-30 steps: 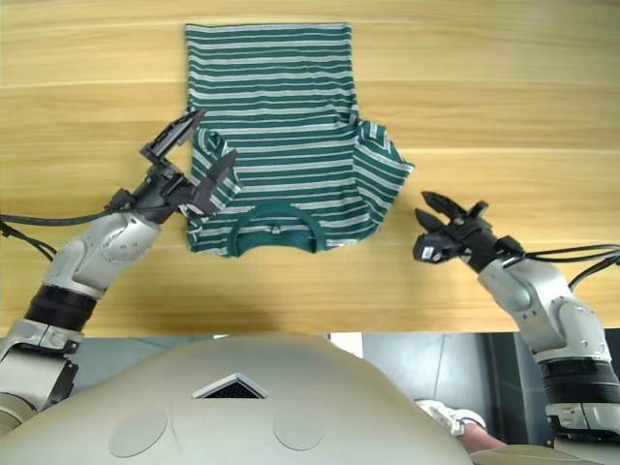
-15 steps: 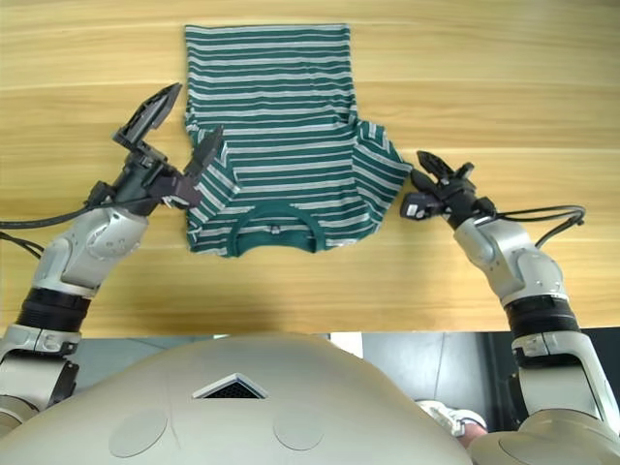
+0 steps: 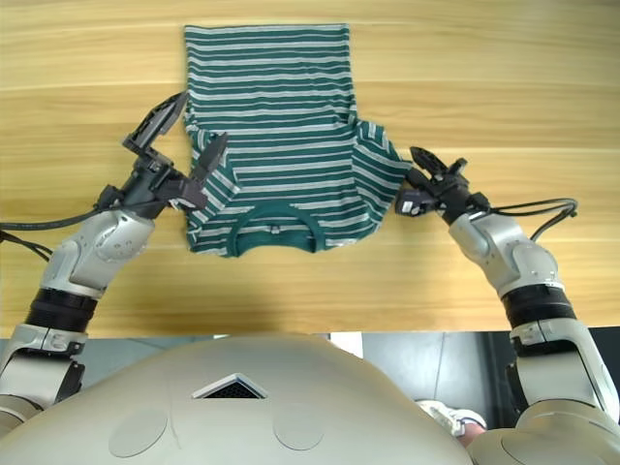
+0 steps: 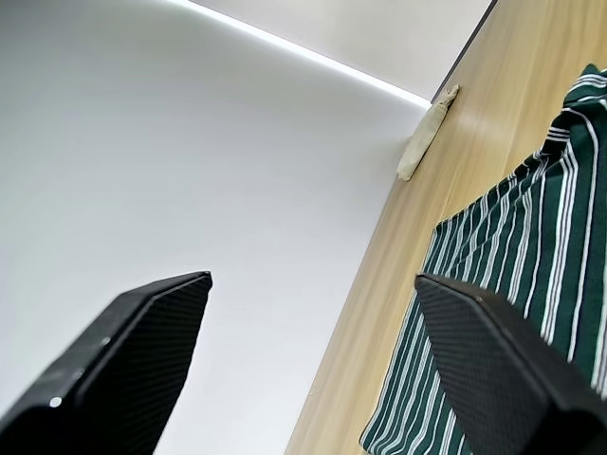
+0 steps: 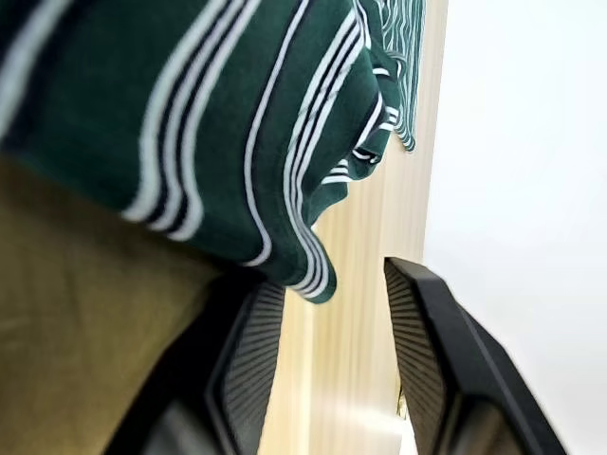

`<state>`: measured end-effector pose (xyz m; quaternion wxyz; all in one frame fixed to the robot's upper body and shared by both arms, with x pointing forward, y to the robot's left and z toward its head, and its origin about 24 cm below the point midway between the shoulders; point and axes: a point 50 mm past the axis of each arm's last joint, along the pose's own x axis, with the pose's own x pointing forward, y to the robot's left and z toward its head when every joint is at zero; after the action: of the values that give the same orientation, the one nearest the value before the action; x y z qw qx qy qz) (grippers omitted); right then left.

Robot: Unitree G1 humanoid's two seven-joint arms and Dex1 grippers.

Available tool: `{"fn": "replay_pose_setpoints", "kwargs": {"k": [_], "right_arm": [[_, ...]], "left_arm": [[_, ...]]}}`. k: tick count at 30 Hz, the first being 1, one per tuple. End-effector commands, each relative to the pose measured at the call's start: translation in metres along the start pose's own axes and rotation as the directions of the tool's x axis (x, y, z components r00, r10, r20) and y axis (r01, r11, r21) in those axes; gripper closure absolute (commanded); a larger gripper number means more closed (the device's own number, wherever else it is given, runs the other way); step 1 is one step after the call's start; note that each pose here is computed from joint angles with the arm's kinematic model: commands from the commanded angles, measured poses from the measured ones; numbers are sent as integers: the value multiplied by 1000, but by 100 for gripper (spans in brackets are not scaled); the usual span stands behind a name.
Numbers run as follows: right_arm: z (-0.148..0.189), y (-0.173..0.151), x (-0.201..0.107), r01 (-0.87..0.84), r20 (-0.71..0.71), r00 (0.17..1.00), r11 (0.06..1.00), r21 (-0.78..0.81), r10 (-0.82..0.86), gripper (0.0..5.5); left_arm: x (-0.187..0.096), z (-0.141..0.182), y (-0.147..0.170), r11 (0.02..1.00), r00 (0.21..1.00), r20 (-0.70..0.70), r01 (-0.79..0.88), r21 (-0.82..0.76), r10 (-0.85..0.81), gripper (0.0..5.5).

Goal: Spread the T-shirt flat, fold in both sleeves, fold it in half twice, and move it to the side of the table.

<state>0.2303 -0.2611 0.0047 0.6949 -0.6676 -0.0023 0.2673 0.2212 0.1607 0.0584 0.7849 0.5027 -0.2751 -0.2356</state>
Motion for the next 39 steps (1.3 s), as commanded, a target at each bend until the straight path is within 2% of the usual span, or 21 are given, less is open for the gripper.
{"fn": "replay_pose_setpoints", "kwargs": {"k": [1,9,13,19,23,25,29,33,39], "right_arm": [[-1,30,-5,-123,-29,992,992,33,124,427],[3,41,-6,-184,-8,983,982,33,184,514],[-1,39,-5,-150,-30,988,988,36,151,514],[-26,3,-10,12,-144,989,999,-33,-17,401],[-38,-37,-37,115,-207,968,985,-130,-140,332],[-30,-33,-45,57,-202,976,991,-124,-81,299],[11,3,-38,-132,-35,991,991,-15,132,299],[42,23,-28,-241,111,965,971,3,239,299],[38,27,-11,-250,113,961,968,-24,251,299]], "left_arm": [[-1,4,0,1000,1000,17,10,2,-10,149],[2,7,4,1000,999,35,9,3,-9,149],[0,7,4,1000,1000,27,9,0,-9,149],[-4,1,1,1000,1000,-1,4,-12,-4,149],[-10,-6,4,1000,999,-40,-14,-17,14,149],[-10,-6,3,1000,999,-41,-15,-17,15,149],[-10,-6,1,1000,999,-44,-4,-15,3,149],[-10,-3,-2,1000,999,-36,23,-13,-24,149],[-10,-2,-5,1000,999,-38,26,-16,-26,149]]}}
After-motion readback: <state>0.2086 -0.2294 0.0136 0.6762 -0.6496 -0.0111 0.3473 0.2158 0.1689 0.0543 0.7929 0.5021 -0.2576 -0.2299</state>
